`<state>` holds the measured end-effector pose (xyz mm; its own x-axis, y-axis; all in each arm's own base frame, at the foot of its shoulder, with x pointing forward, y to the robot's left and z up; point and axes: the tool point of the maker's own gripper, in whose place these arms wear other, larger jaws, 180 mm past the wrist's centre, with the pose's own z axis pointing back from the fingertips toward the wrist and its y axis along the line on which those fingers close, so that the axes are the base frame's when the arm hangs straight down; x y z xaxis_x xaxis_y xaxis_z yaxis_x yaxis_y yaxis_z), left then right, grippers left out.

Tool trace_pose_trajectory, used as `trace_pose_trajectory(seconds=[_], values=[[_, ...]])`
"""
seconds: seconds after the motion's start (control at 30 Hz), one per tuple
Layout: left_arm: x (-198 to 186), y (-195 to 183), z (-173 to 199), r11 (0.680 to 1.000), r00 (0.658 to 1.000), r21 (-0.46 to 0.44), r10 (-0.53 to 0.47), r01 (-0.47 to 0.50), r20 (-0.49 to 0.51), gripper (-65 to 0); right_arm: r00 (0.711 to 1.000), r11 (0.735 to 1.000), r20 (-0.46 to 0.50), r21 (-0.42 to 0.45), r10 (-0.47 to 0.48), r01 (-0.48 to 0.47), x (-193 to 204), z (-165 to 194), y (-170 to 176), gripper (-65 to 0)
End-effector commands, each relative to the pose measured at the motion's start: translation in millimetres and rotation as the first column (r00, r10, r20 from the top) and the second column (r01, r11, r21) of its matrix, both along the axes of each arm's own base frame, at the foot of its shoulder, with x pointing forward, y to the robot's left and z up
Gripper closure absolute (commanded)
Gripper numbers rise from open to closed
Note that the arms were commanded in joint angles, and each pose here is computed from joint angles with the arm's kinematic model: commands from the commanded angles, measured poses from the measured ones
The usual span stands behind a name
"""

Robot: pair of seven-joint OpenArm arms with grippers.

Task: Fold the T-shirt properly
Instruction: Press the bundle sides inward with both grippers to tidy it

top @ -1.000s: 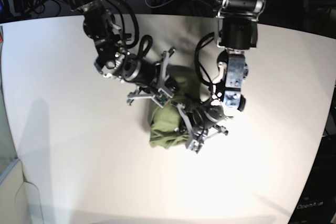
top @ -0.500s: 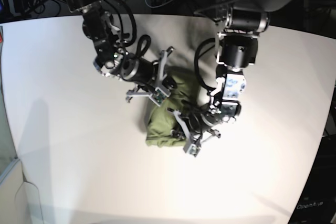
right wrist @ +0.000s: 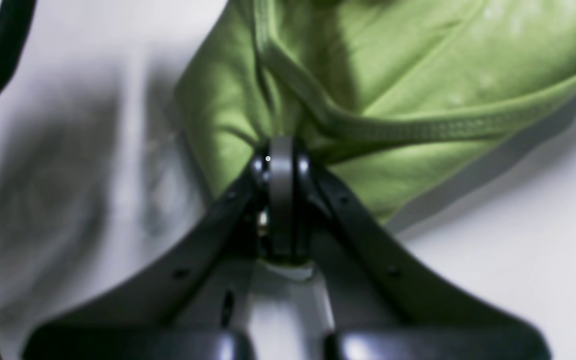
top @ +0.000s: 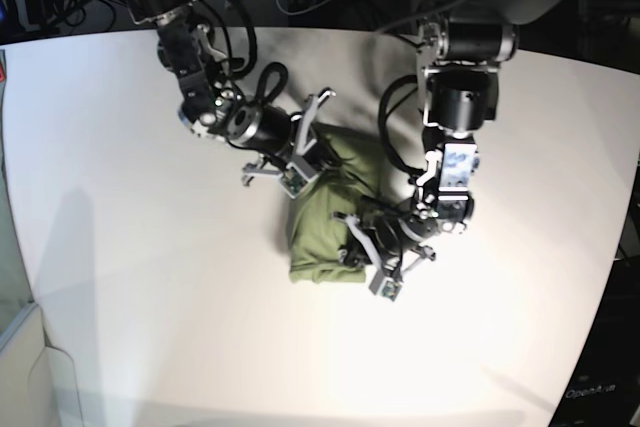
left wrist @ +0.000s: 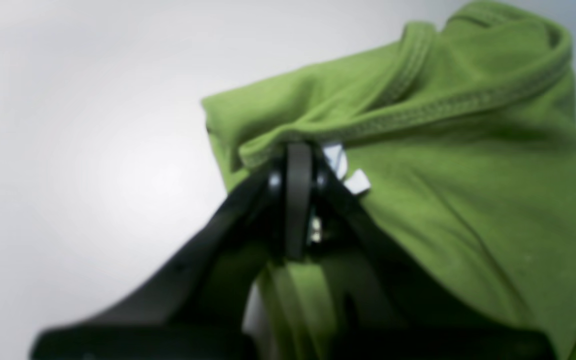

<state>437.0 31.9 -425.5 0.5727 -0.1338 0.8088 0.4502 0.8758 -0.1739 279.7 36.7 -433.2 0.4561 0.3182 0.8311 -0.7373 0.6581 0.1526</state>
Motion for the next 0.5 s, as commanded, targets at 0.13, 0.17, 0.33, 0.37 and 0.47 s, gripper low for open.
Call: trace_pose_trajectory(seconds=[0.13, 0.17, 0.33, 0.37, 0.47], values=[[15, 9, 17, 1.000, 0.999, 0.016, 0.018, -0.019, 0.048, -0.6, 0.997, 0.991, -0.071, -0.129, 0.025, -0.034, -15, -26, -15, 0.0], [15, 9, 17, 1.000, 0.999, 0.015, 0.018, -0.019, 0.047, -0.6, 0.997, 0.991, -0.071, -0.129, 0.025, -0.034, -15, -26, -15, 0.0], [16, -3, 22, 1.000, 0.998, 0.002, 0.002, -0.002, 0.057, -0.6, 0.997, 0.991, -0.069, -0.130, 0.025, -0.034, -15, -26, -16, 0.0], [17, -3, 25, 1.000, 0.998, 0.005, 0.003, -0.003, 0.068, -0.6, 0.997, 0.991, -0.068, -0.129, 0.025, -0.034, -14, -25, -15, 0.0], [23, -2, 39, 1.000, 0.994, 0.006, 0.005, -0.006, 0.112, -0.6, 0.999, 0.989, -0.041, -0.141, 0.028, -0.033, -9, -19, -22, 0.0]])
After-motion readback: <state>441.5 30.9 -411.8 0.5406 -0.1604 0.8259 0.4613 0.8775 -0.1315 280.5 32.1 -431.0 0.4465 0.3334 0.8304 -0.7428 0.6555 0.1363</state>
